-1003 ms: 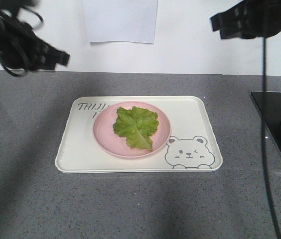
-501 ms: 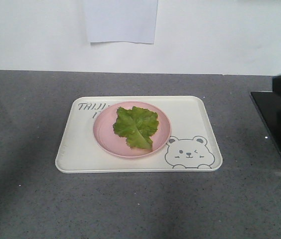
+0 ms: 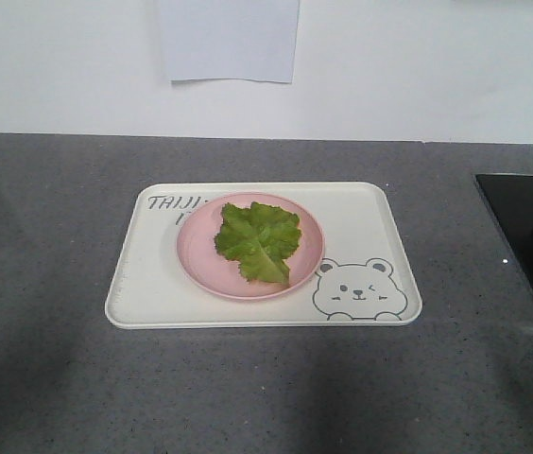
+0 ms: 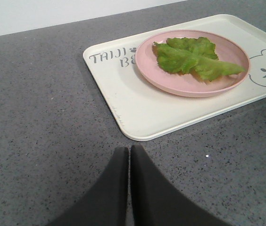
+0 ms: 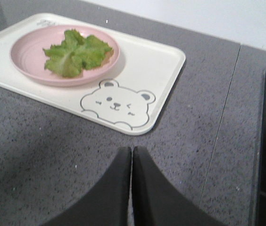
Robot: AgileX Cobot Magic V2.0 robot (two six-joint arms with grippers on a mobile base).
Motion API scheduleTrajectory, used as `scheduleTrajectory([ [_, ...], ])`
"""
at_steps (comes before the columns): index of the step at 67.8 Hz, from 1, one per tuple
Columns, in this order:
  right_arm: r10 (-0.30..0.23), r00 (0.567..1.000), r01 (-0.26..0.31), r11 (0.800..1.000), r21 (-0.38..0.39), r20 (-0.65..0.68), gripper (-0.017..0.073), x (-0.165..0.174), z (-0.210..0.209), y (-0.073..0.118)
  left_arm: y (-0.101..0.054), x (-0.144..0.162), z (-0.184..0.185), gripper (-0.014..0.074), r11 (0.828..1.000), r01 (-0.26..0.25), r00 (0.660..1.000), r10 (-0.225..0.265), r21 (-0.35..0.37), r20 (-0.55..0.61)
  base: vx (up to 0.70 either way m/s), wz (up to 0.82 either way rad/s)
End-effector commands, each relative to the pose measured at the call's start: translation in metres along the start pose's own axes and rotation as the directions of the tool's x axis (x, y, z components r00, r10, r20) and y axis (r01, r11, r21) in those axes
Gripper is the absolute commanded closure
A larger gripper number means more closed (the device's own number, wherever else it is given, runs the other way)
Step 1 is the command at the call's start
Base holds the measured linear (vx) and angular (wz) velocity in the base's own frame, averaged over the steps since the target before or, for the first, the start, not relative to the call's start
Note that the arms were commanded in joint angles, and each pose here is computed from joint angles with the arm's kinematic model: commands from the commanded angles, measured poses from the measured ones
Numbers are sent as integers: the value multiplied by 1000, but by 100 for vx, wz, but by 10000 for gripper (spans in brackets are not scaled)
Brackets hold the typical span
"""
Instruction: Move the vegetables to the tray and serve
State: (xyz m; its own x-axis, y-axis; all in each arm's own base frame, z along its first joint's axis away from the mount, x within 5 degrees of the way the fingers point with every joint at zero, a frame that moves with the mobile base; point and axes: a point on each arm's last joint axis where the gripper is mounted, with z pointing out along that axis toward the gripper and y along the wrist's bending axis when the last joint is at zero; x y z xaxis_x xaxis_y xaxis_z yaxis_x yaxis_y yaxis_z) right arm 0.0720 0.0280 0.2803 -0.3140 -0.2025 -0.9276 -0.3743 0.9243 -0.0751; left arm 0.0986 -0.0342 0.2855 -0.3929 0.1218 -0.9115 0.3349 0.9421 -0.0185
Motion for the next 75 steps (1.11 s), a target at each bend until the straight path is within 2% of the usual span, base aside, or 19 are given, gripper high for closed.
scheduleTrajectory([
  [1,-1,994,-2,1000,28,110,565,-15,-5,-3,0,-16,-5,601,1000,14,992,-13,-5,126,0,0],
  [19,18,994,-20,1000,15,105,565,-15,-4,-2,0,-17,-5,601,1000,13,991,-12,-6,131,0,0],
  [67,17,994,-19,1000,15,105,565,-15,-4,-2,0,-16,-5,601,1000,9,992,-8,-6,129,0,0],
  [75,17,994,-19,1000,14,104,565,-15,-4,-2,2,-9,-5,601,1000,11,981,-6,-22,196,0,0],
])
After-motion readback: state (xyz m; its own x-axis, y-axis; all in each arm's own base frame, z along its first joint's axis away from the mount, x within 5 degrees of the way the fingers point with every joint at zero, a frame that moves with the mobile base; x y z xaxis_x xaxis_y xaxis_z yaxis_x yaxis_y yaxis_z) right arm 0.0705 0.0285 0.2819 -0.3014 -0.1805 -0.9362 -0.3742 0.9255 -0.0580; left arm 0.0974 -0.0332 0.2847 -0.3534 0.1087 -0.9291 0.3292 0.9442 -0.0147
